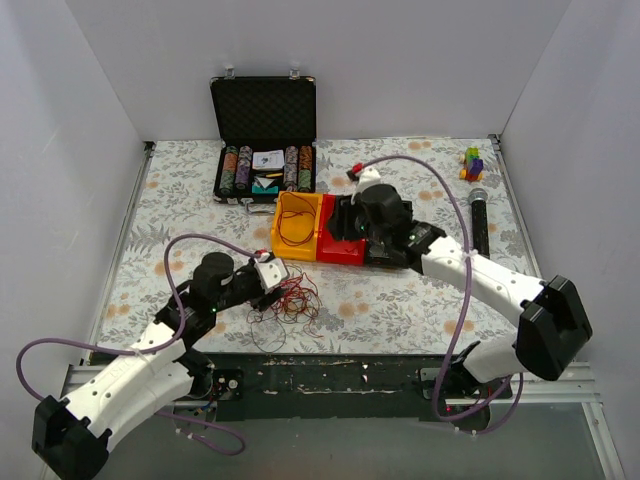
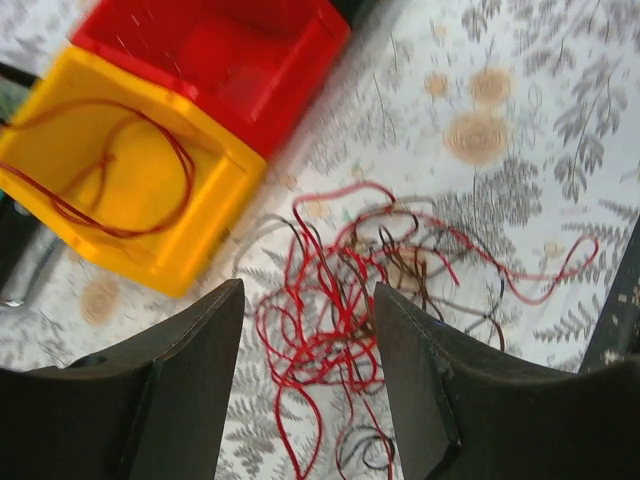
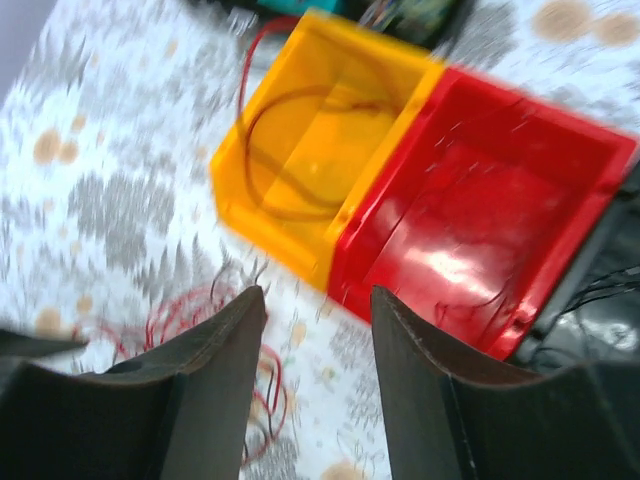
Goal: Untangle the cables
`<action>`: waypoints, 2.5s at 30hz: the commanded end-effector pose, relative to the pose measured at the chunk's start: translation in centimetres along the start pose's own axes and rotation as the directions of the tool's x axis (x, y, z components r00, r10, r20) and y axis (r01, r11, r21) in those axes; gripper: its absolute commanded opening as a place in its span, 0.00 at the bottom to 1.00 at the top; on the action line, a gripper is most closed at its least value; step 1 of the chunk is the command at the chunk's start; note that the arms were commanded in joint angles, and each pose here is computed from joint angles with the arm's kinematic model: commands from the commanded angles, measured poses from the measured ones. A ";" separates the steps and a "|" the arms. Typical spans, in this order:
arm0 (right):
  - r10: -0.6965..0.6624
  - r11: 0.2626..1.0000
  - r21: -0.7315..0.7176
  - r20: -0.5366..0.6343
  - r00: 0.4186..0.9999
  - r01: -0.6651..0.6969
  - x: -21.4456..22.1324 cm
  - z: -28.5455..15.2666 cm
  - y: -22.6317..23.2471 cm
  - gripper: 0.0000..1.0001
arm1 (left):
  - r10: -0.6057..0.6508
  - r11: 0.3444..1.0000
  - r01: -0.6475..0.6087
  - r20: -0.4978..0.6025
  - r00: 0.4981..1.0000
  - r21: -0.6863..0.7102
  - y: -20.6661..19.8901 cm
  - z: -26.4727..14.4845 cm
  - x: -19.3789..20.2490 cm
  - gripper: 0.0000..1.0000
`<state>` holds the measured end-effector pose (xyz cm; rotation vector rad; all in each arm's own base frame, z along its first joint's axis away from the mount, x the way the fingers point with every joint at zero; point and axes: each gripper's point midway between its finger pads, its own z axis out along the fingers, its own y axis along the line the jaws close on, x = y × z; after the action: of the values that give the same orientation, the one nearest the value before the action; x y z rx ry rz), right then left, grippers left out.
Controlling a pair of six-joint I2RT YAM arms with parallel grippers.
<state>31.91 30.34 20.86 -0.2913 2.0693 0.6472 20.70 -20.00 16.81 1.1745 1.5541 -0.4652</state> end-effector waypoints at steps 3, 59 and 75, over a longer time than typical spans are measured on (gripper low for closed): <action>-0.137 0.954 -0.281 -0.087 0.987 0.107 8.2 -3.9 3.5 0.58 | 0.033 0.999 -0.032 -0.140 0.990 0.014 -1.2 0.2 6.0 0.55; -0.166 0.813 -0.525 0.205 0.965 0.251 -3.4 -16.6 12.6 0.01 | 0.001 0.996 0.002 -0.040 0.999 0.084 -1.7 -0.2 2.2 0.46; -0.117 0.737 -0.535 0.499 0.858 0.412 -14.4 -28.1 15.2 0.01 | -0.053 0.989 0.051 0.013 0.999 0.136 -0.4 -1.2 -4.5 0.61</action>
<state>14.86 28.65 45.63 -0.7451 1.4236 1.0877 20.23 -20.96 21.15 1.2106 1.5382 -0.5697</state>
